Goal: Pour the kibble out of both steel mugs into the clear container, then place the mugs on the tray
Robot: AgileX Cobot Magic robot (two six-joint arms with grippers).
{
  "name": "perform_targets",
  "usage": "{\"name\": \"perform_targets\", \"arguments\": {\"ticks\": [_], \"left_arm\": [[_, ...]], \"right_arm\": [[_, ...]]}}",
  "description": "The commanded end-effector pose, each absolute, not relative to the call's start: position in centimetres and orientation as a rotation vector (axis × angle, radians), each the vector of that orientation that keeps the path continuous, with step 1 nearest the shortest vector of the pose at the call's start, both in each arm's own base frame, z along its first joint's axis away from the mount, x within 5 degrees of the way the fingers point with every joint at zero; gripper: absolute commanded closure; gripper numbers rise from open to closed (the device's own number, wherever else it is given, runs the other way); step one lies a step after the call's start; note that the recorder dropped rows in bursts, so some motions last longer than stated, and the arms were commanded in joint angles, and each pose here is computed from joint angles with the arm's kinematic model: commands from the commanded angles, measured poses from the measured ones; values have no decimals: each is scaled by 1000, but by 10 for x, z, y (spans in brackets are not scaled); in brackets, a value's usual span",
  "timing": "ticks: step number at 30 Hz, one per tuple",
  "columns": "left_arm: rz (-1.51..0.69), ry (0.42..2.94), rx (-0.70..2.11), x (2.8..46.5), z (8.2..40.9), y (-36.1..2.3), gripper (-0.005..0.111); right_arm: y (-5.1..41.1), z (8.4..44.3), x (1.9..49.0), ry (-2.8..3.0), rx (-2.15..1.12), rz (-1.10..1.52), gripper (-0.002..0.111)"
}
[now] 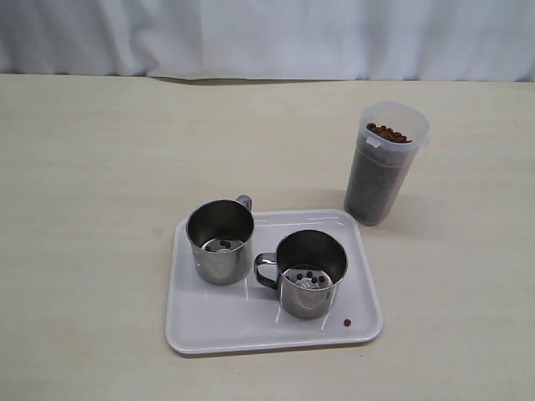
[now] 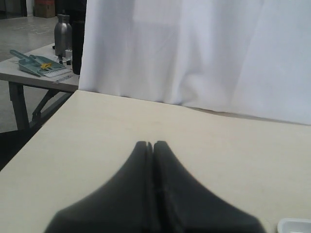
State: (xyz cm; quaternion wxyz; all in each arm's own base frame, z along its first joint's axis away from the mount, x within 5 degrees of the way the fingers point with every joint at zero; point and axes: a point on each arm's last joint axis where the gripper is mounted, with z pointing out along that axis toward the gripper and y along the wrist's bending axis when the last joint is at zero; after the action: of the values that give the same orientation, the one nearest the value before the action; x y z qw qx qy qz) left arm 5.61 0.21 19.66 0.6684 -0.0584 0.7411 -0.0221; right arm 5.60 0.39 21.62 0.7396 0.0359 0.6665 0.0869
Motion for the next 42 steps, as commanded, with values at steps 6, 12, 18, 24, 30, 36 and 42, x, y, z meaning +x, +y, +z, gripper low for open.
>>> {"name": "perform_targets", "arguments": {"ticks": [6,12,18,24,30,36,42], "left_arm": [[-44,1673,-135,56,196,2,107],[-44,1673,-135,56,196,2,107],[-44,1673,-135,56,196,2,107],[-44,1673,-135,56,196,2,107],[-44,1673,-135,56,196,2,107],[-44,1673,-135,56,196,2,107],[-44,1673,-135,56,196,2,107]], "right_arm": [[3,215,56,1461,80,180,103],[3,215,56,1461,80,180,103],[3,215,56,1461,80,180,103],[3,215,56,1461,80,180,103],[4,211,56,1507,41,173,103],[3,199,56,1648,17,169,103],[6,205,56,1580,-7,204,103]]}}
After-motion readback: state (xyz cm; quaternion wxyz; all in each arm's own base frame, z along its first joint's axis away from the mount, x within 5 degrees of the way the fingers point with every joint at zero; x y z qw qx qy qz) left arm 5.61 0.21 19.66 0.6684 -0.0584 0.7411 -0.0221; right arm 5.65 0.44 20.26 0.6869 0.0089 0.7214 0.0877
